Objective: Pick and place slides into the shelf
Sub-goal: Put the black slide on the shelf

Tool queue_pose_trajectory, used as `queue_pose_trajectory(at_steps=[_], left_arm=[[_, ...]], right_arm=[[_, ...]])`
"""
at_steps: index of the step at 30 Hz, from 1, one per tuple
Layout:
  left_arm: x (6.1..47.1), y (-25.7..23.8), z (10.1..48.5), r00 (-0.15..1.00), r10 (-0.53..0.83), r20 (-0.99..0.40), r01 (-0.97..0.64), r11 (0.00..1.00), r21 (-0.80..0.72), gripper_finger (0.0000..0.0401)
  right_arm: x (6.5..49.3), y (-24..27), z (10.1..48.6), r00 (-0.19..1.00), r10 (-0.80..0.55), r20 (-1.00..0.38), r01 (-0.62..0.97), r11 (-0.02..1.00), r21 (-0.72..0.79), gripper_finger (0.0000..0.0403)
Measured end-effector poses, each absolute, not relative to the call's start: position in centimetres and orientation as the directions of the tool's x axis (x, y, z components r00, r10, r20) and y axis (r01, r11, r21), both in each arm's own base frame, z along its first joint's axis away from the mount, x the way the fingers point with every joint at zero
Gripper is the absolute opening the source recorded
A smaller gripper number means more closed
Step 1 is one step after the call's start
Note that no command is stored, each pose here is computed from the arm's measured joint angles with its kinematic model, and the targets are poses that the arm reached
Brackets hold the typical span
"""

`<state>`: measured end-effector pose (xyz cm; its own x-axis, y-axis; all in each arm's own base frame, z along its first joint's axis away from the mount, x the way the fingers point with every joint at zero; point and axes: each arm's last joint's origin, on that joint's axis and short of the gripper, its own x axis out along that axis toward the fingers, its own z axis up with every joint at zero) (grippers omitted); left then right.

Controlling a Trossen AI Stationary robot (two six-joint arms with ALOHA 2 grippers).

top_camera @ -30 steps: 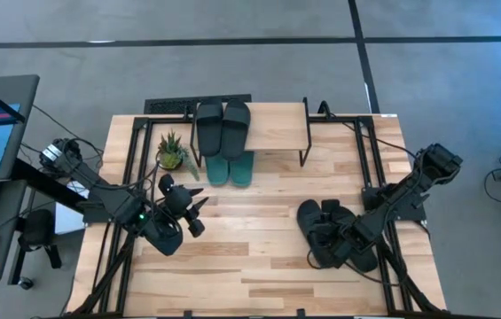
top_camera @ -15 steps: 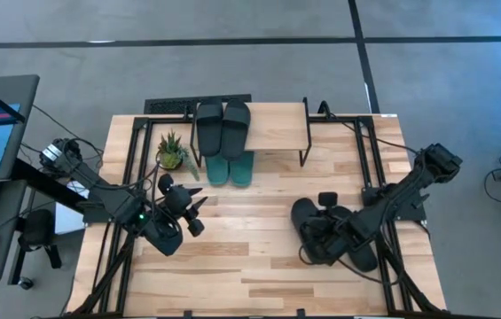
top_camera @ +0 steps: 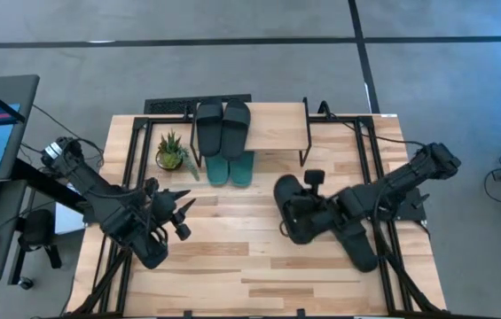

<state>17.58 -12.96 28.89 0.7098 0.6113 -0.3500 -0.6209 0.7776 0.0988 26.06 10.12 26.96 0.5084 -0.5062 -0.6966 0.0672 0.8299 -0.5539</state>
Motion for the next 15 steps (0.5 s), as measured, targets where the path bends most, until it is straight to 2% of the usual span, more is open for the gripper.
queue_pose_trajectory(at_steps=[15], left_arm=[[16.2, -13.8, 29.0, 0.750, 0.606, -0.264, -0.613, 0.787, 0.067, 0.0125]], right_arm=[[30.0, 0.8, 33.3, 0.494, -0.646, -0.582, 0.190, 0.733, -0.654, 0.0001]])
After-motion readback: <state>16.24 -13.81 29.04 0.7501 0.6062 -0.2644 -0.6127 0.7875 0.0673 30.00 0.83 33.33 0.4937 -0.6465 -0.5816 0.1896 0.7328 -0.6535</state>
